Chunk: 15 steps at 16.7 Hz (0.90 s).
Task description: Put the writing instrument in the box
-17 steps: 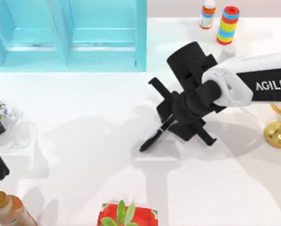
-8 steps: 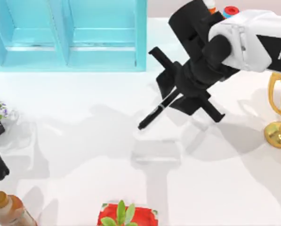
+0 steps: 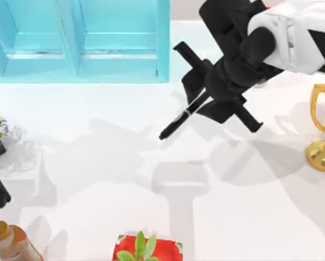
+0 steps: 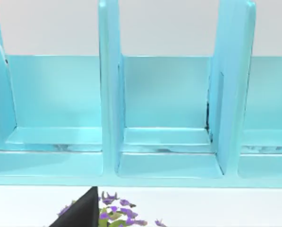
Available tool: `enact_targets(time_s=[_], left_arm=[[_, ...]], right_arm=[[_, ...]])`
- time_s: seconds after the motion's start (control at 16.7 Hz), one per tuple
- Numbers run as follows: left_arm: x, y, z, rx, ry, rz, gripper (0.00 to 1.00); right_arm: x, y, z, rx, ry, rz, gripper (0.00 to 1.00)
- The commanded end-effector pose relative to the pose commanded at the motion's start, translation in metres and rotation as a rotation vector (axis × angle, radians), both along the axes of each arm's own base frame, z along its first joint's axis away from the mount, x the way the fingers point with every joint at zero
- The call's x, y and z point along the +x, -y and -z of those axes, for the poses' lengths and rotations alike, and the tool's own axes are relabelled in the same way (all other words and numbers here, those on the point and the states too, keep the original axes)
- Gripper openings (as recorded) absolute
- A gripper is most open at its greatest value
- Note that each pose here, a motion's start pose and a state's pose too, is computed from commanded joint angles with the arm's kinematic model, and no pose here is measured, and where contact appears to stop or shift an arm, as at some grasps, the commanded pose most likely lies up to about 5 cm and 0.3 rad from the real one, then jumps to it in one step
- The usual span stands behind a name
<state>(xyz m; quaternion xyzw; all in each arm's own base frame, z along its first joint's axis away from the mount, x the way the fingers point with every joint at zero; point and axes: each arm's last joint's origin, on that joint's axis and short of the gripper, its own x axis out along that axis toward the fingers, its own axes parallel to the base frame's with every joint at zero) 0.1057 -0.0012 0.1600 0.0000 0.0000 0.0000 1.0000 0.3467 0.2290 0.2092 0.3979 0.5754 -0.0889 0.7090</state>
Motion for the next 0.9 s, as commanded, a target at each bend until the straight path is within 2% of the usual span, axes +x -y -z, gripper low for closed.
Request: enact_targets(time_s=[0.24,0.36,0.48,0.66,0.9], left_arm=[[0.0,0.0,0.0,0.0,0.0,0.0,1.0],[0.0,0.0,0.0,0.0,0.0,0.0,1.0],[0.0,0.0,0.0,0.0,0.0,0.0,1.0],[0.0,0.0,0.0,0.0,0.0,0.0,1.0],[0.0,0.0,0.0,0.0,0.0,0.0,1.0]], right_arm=[[0.01,0.042,-0.056,0.081,0.124,0.066,0.0],[0.016,0.086,-0.088,0.114,0.205,0.138,0.0],[0.018,0.144,-0.108,0.117,0.267,0.237,0.0],[0.009,0.245,-0.112,0.069,0.298,0.429,0.0],[-0.037,0.364,-0.082,-0.007,0.213,0.68,0.0]])
